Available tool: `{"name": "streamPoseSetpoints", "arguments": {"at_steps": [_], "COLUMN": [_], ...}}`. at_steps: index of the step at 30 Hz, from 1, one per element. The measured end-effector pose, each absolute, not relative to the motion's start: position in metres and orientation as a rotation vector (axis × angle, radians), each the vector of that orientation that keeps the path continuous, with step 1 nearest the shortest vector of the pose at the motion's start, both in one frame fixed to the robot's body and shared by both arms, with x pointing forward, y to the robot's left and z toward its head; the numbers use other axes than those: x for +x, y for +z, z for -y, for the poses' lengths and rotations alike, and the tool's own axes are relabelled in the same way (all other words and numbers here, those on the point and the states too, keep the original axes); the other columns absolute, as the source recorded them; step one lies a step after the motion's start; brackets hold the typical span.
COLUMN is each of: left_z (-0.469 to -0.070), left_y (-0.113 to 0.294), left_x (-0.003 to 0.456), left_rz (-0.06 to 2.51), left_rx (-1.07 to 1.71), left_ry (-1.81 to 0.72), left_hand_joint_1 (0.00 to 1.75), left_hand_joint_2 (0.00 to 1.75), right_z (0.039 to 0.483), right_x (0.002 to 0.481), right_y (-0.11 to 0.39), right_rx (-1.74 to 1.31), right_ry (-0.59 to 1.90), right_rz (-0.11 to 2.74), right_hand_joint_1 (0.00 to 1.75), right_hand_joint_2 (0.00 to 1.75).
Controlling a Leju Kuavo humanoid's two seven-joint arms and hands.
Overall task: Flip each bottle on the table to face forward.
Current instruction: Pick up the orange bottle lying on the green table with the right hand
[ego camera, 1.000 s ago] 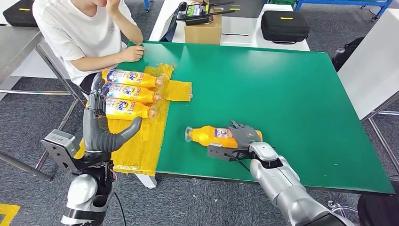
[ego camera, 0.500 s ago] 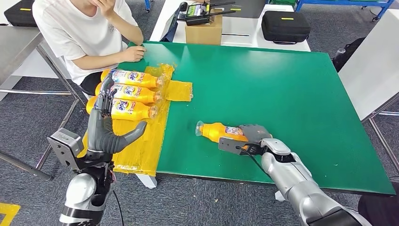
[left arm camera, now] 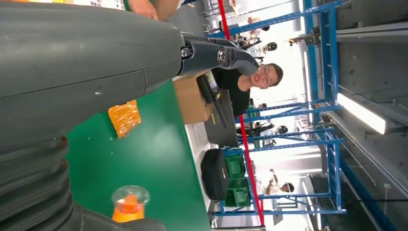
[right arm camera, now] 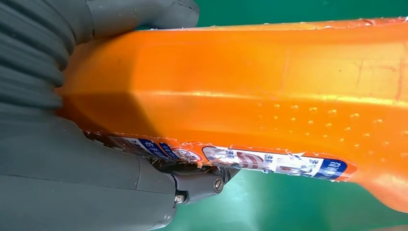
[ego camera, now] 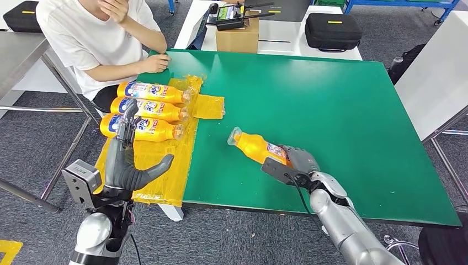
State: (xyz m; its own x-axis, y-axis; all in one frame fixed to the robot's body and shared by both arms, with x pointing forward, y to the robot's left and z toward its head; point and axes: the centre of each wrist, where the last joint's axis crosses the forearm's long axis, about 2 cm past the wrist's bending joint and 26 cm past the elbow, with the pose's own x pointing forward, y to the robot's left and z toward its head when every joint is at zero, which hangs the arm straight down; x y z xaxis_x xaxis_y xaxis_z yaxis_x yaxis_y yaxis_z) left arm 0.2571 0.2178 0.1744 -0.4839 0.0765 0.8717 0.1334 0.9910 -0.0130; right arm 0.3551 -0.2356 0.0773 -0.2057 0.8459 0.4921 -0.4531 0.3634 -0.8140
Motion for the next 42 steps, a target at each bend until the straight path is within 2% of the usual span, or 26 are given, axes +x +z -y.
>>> {"name": "streamPoseSetpoints", "arguments": {"at_steps": [8,14,26,42], "left_z": [-0.205,-0.186,-0.164,-0.132], "left_y": [0.149,0.112,0.11,0.128], "left_x": [0.235,0.204,0.202,0.208], "left_rz": [1.933,1.782,1.699,1.716], "left_rx": [-0.228,-0.383,-0.593,-0.678], "left_ry": [0.048,0.142,0.204,0.166], "left_hand_joint_1": [0.0,0.0,0.0,0.0], "left_hand_joint_2": [1.75,1.75,1.75,1.75], "right_z": [0.202,0.176,0.144,0.076], "right_x": [0.314,0.301,0.288,0.252], "right_y": [0.077,0.101,0.12,0.112], "right_rx": [-0.087,0.024,0.144,0.397], "right_ry": [0.775,0.64,0.629,0.904], "right_rz": [1.564,1.717,1.862,1.902], "right_hand_joint_1": [1.75,1.75,1.75,1.75], "right_hand_joint_2": [1.75,1.75,1.75,1.75]}}
